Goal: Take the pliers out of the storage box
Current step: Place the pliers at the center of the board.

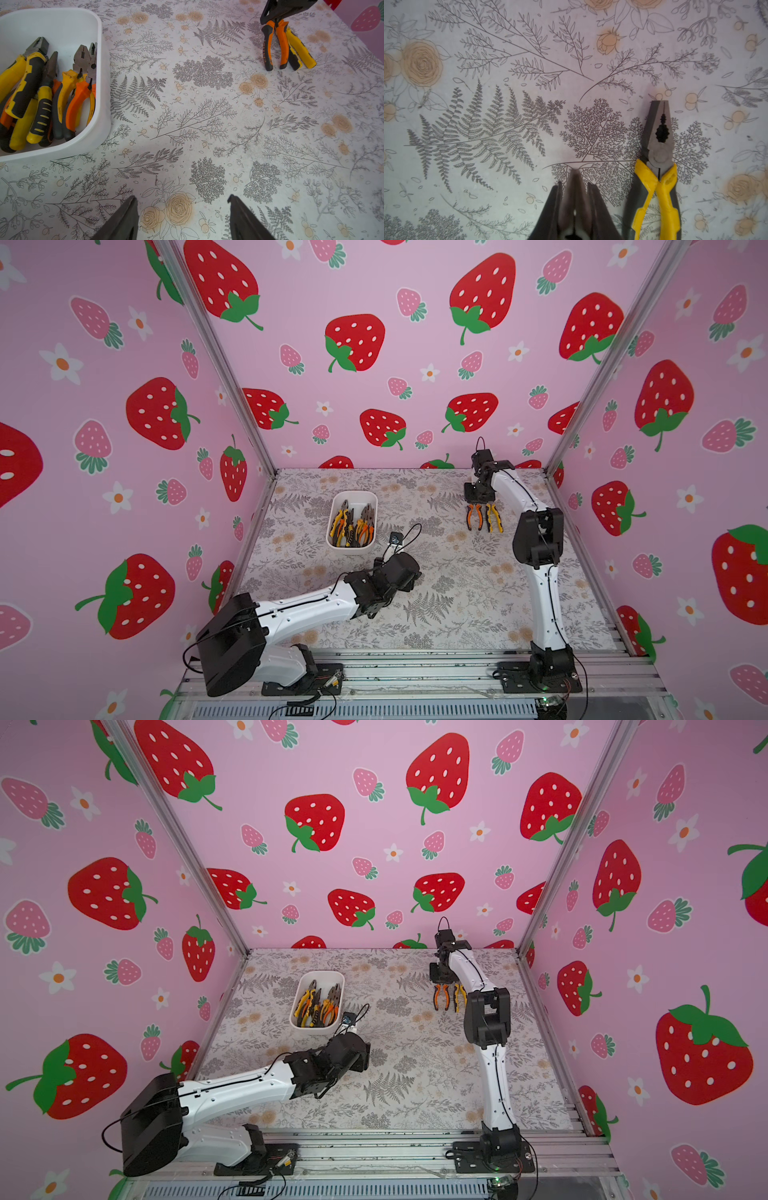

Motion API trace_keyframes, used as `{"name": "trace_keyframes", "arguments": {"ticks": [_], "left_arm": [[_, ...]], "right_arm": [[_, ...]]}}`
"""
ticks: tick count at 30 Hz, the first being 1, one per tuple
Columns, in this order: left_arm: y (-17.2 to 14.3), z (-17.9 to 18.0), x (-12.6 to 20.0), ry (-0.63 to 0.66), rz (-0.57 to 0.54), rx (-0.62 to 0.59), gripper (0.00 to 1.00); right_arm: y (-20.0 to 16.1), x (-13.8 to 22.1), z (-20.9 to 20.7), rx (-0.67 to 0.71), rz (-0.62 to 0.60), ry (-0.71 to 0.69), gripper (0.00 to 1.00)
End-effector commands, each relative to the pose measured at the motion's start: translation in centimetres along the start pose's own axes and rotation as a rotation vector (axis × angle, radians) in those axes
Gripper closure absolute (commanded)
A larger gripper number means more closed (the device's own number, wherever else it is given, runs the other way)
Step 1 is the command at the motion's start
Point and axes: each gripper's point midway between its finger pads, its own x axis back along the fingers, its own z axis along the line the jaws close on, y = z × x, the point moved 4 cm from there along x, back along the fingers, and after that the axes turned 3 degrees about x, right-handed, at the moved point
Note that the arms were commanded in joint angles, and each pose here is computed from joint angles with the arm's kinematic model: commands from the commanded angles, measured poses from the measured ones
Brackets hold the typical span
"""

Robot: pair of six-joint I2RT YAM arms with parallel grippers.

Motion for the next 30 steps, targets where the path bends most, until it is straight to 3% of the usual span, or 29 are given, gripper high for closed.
{"name": "trace_keyframes", "arguments": {"ticks": [1, 30], "left_arm": [[0.4, -0.3, -0.2, -0.011, -0.010, 0.009, 0.30], [-0.5, -0.2, -1.5, -0.007, 0.020, 0.024, 0.30]], "right_arm": [[0.6, -0.8, -0.2, 0.010, -0.012, -0.001, 1.00], [-0.8, -4.4, -0.6, 0.001, 0.074, 0.016, 1.00]]}}
